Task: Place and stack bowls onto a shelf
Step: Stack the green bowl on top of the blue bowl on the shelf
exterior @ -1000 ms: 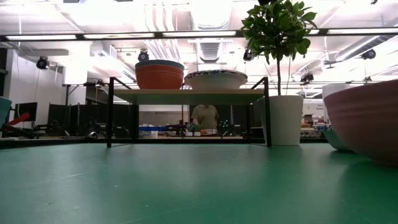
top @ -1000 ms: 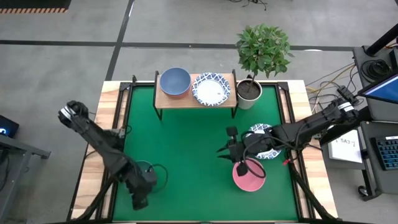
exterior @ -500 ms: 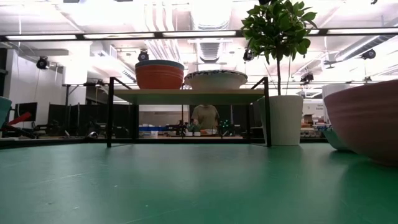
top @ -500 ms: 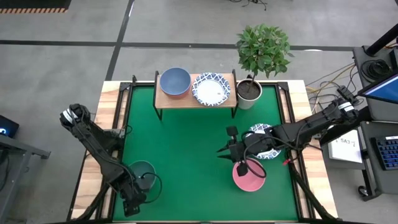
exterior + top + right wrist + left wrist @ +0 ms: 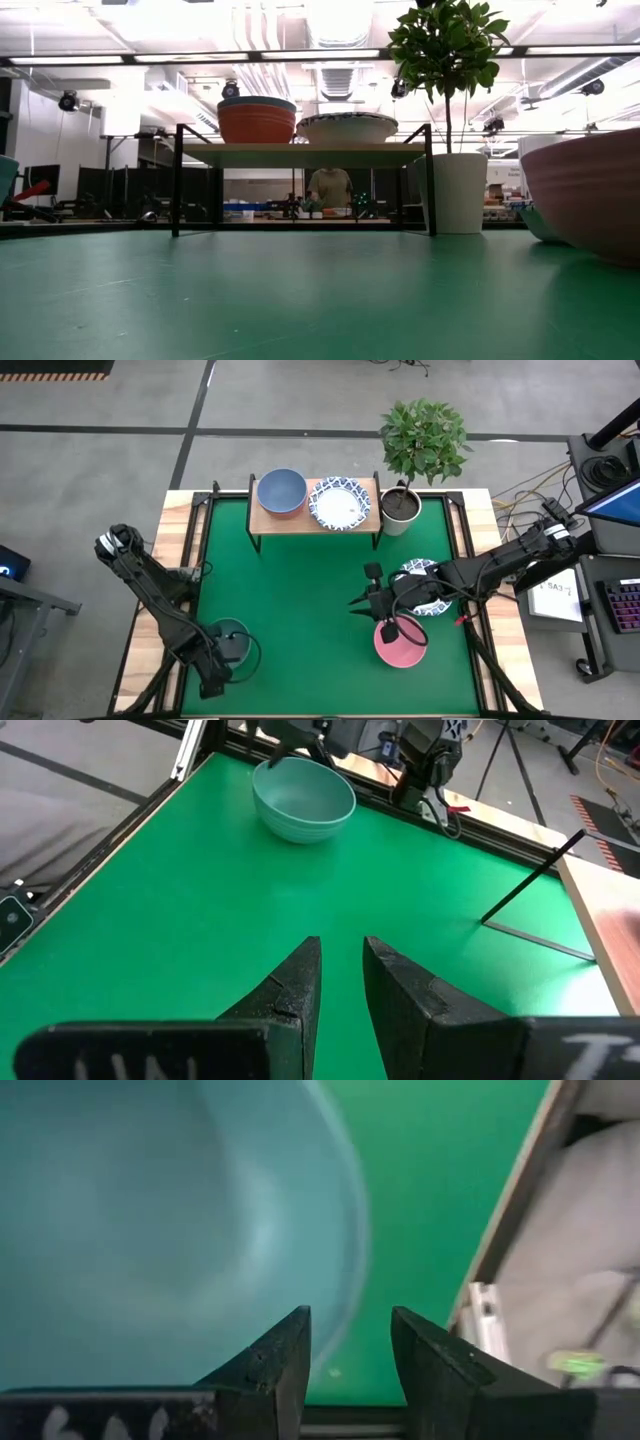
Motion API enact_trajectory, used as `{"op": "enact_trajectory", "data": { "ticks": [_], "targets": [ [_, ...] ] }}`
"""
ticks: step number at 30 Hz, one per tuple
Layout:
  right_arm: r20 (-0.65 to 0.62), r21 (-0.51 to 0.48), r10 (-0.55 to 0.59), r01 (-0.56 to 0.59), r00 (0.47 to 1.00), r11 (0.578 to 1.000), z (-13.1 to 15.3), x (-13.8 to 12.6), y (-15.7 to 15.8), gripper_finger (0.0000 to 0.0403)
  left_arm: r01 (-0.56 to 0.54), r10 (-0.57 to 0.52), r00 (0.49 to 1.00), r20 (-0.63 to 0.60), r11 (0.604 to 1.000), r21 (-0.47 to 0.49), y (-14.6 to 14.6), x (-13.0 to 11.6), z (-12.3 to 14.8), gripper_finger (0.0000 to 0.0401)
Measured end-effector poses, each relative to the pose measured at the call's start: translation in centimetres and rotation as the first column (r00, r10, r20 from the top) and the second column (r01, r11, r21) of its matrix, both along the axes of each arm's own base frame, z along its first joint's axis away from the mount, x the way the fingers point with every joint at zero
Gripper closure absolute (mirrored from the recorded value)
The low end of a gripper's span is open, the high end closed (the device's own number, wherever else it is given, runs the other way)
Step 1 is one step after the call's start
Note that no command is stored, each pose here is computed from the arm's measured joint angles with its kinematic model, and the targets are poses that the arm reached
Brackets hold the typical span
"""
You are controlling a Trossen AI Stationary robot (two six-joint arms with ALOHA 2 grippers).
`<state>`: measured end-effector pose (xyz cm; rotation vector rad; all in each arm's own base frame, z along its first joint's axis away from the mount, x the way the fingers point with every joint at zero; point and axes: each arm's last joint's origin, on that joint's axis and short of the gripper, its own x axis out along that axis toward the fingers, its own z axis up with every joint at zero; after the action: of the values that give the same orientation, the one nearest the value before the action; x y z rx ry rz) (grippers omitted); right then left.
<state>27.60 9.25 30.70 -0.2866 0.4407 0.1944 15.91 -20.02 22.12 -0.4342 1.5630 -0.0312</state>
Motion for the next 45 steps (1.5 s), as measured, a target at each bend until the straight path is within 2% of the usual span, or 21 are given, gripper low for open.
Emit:
{"op": "enact_trajectory", "data": {
  "ticks": [3,6,24,31,35,40,45],
  "targets": [
    [-0.001,-0.001,0.0,0.0,1.0,1.0,0.0,0.0,0.0,0.0335,0.015,-0.014,1.0,-0.009,0.999,0.053,0.4,-0.3,-0.1,0.0278],
    [-0.004,-0.002,-0.002,0.002,1.0,1.0,-0.1,0.0,0.0,0.0335,0.026,-0.028,0.999,0.041,0.997,0.072,0.3,-0.1,-0.1,0.0278],
    [-0.006,-0.017,0.004,-0.005,1.0,1.0,-0.3,0.0,-0.1,0.0335,0.04,-0.047,0.995,0.091,0.996,0.075,-0.9,0.5,-1.3,0.0278],
    [-0.007,-0.018,0.005,-0.005,1.0,1.0,-0.3,0.0,-0.1,0.0335,0.06,-0.068,0.996,0.059,0.99,0.125,-1.4,0.9,-2.8,0.0281],
    [-0.007,-0.018,0.005,-0.005,1.0,1.0,-0.3,0.0,-0.1,0.0335,0.078,-0.083,0.996,0.031,0.988,0.135,-1.7,1.0,-3.6,0.0307],
    [-0.007,-0.018,0.004,-0.004,1.0,1.0,-0.3,0.0,-0.1,0.0335,0.085,-0.087,0.996,0.012,0.989,0.123,-1.8,1.0,-3.8,0.0383],
    [-0.01,-0.019,0.004,-0.004,1.0,1.0,-0.3,0.0,-0.1,0.0335,0.084,-0.093,0.994,0.058,0.988,0.129,-1.8,1.9,-1.7,0.0392]
  ]
}}
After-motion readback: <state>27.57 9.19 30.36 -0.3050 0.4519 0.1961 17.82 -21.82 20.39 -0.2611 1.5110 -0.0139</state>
